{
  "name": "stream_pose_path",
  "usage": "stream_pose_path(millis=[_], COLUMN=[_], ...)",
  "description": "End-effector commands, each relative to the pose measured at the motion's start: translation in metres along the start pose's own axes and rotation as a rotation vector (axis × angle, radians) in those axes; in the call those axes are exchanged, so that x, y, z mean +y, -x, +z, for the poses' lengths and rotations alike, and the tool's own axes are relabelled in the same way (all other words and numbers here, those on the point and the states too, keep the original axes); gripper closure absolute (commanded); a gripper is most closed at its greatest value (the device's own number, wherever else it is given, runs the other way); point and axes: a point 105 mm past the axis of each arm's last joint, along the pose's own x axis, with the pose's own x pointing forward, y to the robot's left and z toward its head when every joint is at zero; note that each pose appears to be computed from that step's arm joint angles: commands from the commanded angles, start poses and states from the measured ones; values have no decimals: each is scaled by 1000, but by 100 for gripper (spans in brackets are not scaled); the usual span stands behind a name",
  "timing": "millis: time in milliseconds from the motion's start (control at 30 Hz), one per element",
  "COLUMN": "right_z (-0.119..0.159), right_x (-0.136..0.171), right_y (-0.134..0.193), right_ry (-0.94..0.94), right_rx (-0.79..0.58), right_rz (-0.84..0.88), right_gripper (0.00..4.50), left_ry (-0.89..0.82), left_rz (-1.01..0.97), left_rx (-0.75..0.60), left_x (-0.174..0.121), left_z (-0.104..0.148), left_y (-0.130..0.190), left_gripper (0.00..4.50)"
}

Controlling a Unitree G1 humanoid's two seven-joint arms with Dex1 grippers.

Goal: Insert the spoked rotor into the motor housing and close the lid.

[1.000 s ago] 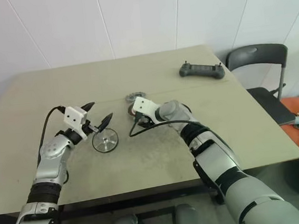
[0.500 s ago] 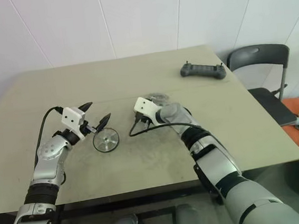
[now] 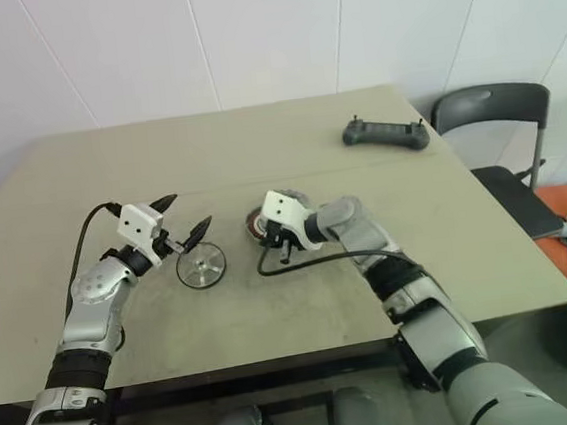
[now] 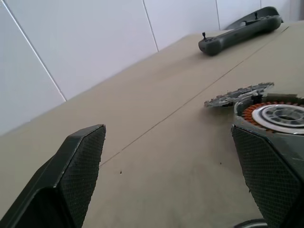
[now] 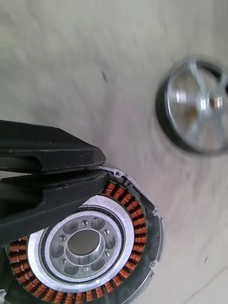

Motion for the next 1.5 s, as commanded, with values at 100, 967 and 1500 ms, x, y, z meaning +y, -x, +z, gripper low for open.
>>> stream_pose_path(millis=[100, 967, 1500], right_z=[-11, -10, -80], right_x=[54, -37, -26], right_y=[12, 65, 65], right_ry=[37, -314, -414], right_rx=[48, -267, -46], right_rz=[211, -339, -364], right_gripper=[448, 287, 287], left_ry=[-51, -52, -42], left_rz=[14, 18, -6], left_rx=[-30, -7, 6], left_x=[6, 10, 3], left_z=[13, 6, 1], left_y=[0, 0, -5], left_gripper=[0, 0, 0])
